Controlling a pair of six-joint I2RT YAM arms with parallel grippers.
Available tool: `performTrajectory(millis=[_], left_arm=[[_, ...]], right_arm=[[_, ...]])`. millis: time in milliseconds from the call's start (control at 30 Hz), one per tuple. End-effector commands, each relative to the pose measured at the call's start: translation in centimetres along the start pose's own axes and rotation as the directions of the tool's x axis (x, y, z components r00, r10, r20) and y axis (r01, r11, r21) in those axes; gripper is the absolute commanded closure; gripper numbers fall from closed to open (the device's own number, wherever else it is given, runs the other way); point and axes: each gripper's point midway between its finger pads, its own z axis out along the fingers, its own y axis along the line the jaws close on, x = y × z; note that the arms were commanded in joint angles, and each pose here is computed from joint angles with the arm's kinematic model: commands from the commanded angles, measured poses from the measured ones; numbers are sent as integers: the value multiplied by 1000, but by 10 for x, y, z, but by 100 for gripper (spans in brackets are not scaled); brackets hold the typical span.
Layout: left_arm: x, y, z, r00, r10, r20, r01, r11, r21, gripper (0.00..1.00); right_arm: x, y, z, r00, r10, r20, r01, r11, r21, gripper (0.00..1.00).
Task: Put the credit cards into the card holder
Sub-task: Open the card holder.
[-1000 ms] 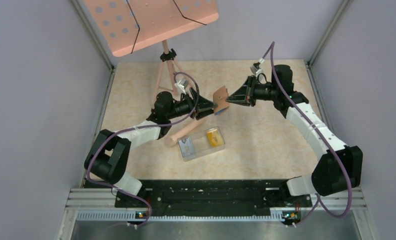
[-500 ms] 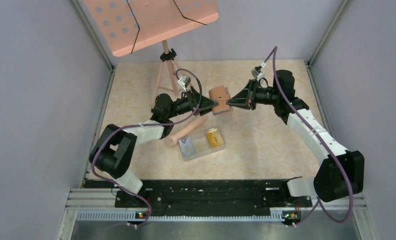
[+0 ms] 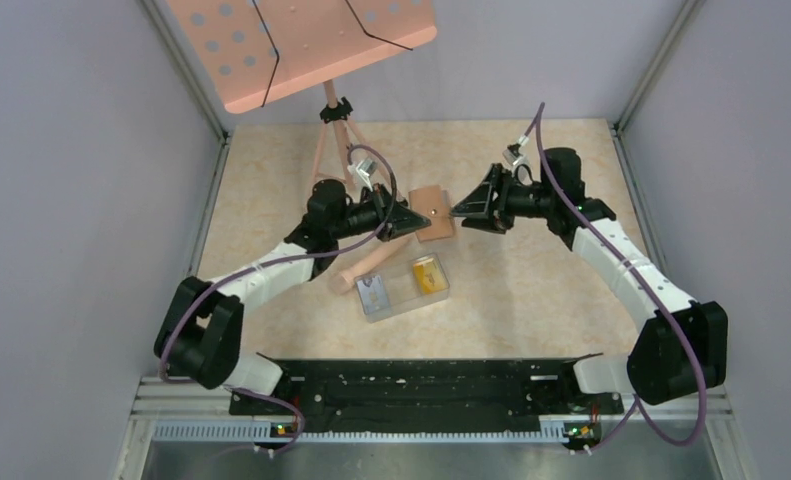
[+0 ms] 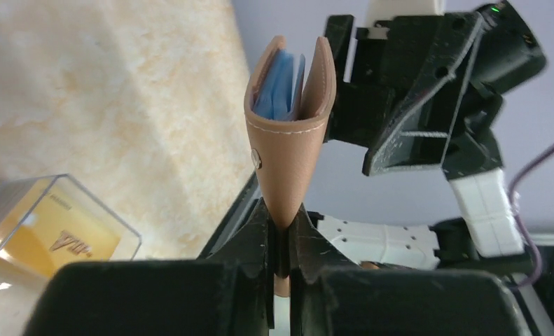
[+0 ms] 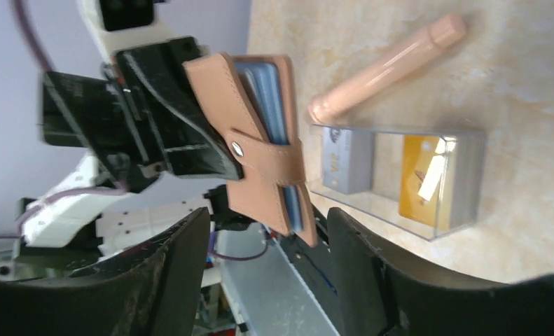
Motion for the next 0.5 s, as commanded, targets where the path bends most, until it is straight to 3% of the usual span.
performTrajectory(millis=[0, 200, 467], left_arm=[[-10, 3, -18, 985, 169, 10, -161, 952, -261, 100], [0, 18, -34, 984, 169, -51, -174, 877, -448, 100], [20, 24, -34, 983, 151, -108, -185, 828, -529, 100]], right_arm=[[-5, 4, -2, 989, -149, 24, 145, 981, 127, 33], [9, -2, 25, 965, -249, -82, 262, 927, 268, 27], [10, -3, 55, 935, -318, -157, 354, 861, 366, 24]])
